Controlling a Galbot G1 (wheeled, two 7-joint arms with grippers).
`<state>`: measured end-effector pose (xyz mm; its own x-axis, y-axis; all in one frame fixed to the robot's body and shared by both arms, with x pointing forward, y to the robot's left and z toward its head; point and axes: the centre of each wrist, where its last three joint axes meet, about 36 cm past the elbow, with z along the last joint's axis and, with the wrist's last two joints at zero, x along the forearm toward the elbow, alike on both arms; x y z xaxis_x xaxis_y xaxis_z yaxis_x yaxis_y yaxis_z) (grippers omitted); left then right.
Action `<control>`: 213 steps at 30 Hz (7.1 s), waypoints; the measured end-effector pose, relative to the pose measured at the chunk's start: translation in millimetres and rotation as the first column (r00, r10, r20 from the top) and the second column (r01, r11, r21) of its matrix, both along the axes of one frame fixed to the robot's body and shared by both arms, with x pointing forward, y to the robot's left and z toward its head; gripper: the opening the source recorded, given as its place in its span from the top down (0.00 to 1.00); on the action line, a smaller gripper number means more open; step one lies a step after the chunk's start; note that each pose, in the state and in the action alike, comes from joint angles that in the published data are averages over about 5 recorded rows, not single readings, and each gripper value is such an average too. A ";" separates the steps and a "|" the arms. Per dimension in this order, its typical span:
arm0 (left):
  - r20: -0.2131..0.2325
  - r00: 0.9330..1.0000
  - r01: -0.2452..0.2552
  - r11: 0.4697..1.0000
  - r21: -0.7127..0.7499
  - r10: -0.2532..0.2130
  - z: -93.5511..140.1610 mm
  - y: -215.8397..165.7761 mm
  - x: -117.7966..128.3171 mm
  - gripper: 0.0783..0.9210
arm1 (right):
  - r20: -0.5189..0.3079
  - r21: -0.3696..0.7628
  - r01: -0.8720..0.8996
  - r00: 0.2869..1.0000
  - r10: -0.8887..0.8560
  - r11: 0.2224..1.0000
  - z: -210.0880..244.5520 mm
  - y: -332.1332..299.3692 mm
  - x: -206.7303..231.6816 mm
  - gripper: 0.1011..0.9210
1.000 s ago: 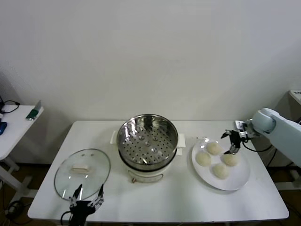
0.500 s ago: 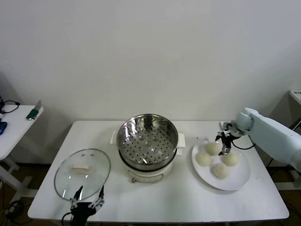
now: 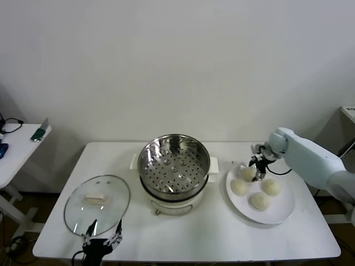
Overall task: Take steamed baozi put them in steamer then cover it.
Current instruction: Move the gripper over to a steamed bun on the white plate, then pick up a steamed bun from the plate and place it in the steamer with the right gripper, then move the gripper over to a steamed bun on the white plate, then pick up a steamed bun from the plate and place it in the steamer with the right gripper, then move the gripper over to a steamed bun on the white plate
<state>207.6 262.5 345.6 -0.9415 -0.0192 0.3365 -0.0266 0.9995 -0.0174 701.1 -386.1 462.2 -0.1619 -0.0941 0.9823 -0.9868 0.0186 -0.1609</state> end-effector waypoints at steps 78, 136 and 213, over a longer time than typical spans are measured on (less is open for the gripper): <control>0.043 0.999 -0.002 1.000 0.003 0.002 3.4 -10.2 4.4 0.12 | 0.096 -0.082 -0.669 0.733 0.674 0.739 252.2 146.9 -11.9 0.12; 0.049 0.999 -0.009 1.000 -0.002 0.009 1.0 -10.5 9.5 0.12 | 0.009 0.065 0.002 1.000 -0.002 0.998 115.0 66.7 -43.0 0.42; 0.070 0.997 0.012 1.000 -0.002 -0.012 17.2 -13.5 12.5 0.12 | -0.043 0.008 -0.120 0.992 0.121 0.993 165.7 64.8 -84.6 0.12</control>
<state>220.1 249.0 362.8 -0.9628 -0.0070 0.2700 -0.0133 0.9997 -0.0216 616.6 -321.3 627.9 -0.1059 -0.1154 0.9877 -0.9880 -0.1002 -0.1177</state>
